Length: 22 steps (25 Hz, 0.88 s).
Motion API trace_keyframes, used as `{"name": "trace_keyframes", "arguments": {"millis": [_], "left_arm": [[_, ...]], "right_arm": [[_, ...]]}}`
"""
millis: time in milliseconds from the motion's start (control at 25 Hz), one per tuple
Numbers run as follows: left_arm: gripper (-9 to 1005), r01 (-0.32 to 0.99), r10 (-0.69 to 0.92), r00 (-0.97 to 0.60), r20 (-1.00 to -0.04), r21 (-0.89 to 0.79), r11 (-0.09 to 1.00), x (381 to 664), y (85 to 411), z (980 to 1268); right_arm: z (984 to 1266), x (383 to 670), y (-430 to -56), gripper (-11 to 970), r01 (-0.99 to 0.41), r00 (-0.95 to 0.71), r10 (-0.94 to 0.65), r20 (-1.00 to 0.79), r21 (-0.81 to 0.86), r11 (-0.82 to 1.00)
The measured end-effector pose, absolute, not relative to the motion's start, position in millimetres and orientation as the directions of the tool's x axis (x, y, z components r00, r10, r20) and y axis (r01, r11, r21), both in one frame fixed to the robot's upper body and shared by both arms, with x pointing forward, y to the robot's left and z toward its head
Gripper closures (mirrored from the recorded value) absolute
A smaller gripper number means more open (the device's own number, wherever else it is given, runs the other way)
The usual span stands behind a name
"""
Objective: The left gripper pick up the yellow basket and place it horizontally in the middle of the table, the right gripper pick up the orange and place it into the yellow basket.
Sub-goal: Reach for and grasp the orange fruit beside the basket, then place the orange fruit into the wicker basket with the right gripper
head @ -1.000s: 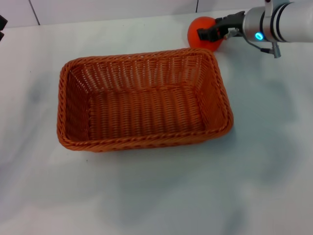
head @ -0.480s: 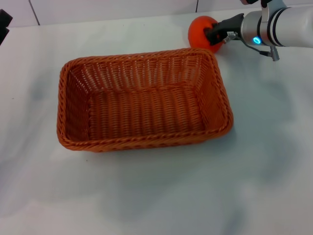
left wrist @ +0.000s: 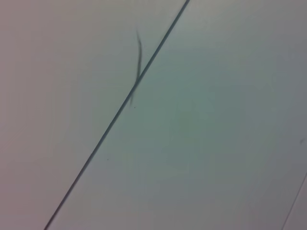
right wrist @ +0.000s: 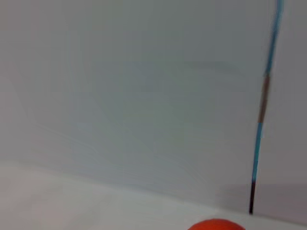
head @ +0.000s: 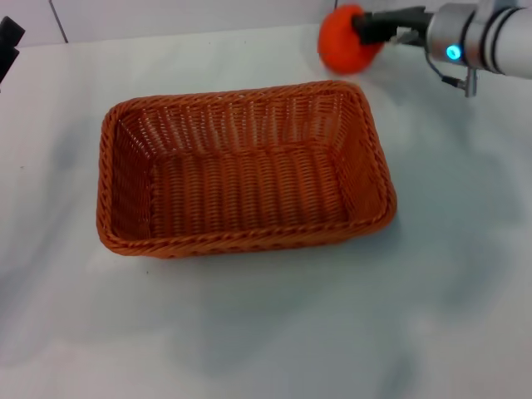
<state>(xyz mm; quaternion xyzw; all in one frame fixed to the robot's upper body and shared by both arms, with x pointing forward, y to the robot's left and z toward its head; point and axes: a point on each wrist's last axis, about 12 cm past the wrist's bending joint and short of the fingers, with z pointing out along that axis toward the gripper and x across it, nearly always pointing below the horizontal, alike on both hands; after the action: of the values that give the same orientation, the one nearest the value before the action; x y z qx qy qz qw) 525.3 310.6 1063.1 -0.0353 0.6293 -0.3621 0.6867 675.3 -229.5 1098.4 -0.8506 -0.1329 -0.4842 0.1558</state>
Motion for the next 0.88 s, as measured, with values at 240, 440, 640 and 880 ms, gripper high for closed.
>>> {"name": "trace_keyframes", "arguments": {"millis": [240, 440, 640, 880], "left_arm": [[308, 0.45, -0.549, -0.057, -0.834, -0.512, 0.732, 525, 310, 1062], [308, 0.45, -0.549, -0.055, -0.834, -0.512, 0.732, 525, 310, 1062], [307, 0.453, -0.549, -0.053, -0.834, -0.511, 0.731, 526, 310, 1063], [307, 0.453, -0.553, -0.055, -0.831, -0.515, 0.728, 526, 309, 1063]], "right_arm": [[1116, 651, -244, 891, 0.517, 0.327, -0.184, 0.927, -0.338, -0.786], [1132, 628, -220, 891, 0.761, 0.202, -0.159, 0.966, -0.257, -0.595], [1131, 612, -186, 865, 0.899, 0.145, -0.022, 0.989, -0.141, -0.415], [1125, 611, -177, 692, 0.903, 0.149, 0.009, 0.989, -0.132, -0.409]]}}
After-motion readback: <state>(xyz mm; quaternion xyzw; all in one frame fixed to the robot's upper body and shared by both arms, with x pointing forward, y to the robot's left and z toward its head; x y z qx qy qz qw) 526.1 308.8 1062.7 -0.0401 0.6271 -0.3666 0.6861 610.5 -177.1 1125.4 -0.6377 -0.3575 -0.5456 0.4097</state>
